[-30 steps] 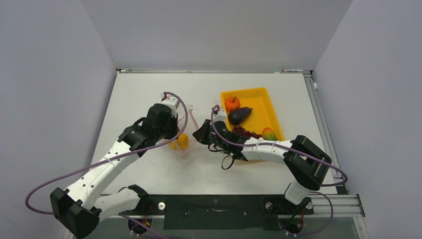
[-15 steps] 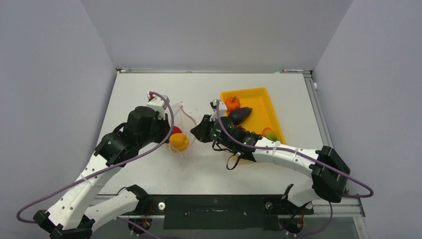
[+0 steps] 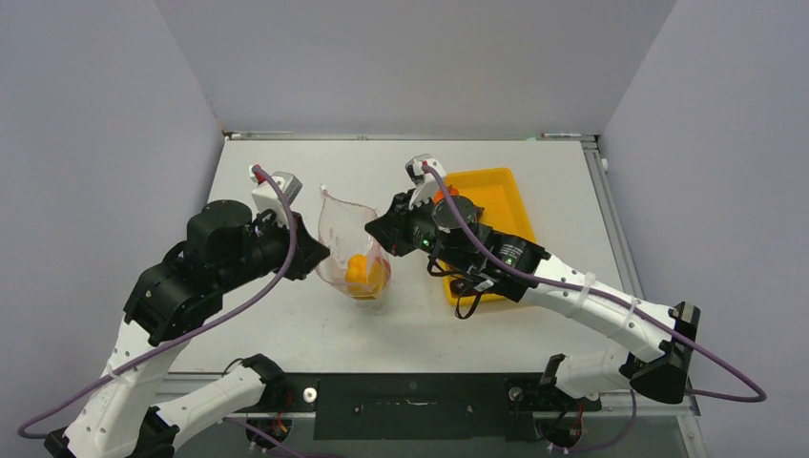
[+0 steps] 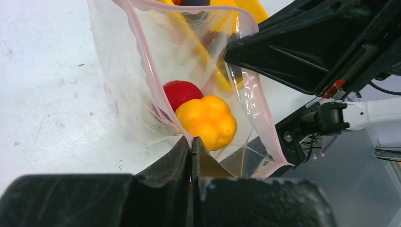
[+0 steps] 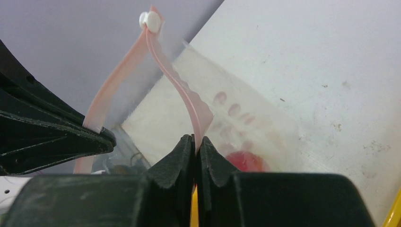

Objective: Place the food in the zip-top bag and seal the zipper
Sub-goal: Adjust the zipper food storage bag at the center of the board.

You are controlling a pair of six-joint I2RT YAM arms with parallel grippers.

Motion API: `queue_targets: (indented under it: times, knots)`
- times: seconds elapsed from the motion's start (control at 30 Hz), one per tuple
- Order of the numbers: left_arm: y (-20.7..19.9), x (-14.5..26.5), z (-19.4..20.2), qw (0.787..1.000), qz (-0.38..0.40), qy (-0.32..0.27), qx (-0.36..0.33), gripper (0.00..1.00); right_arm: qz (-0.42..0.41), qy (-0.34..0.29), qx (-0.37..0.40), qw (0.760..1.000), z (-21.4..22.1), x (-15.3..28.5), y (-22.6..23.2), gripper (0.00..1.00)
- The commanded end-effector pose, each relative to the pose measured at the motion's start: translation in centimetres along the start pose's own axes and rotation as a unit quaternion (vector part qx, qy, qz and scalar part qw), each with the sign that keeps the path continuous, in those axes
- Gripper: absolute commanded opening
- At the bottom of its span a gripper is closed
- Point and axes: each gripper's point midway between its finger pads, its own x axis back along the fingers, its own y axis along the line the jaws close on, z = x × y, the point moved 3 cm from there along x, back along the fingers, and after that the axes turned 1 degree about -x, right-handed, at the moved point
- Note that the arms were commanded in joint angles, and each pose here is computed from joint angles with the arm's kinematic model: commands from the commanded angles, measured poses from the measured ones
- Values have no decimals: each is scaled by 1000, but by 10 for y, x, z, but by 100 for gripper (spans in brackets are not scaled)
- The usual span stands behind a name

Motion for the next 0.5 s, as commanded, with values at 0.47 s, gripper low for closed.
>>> queue_targets:
  times: [0.47]
  knots:
    - [48, -93, 42, 992, -92, 32, 76, 0, 126, 40, 26, 991, 28, -34, -91, 5]
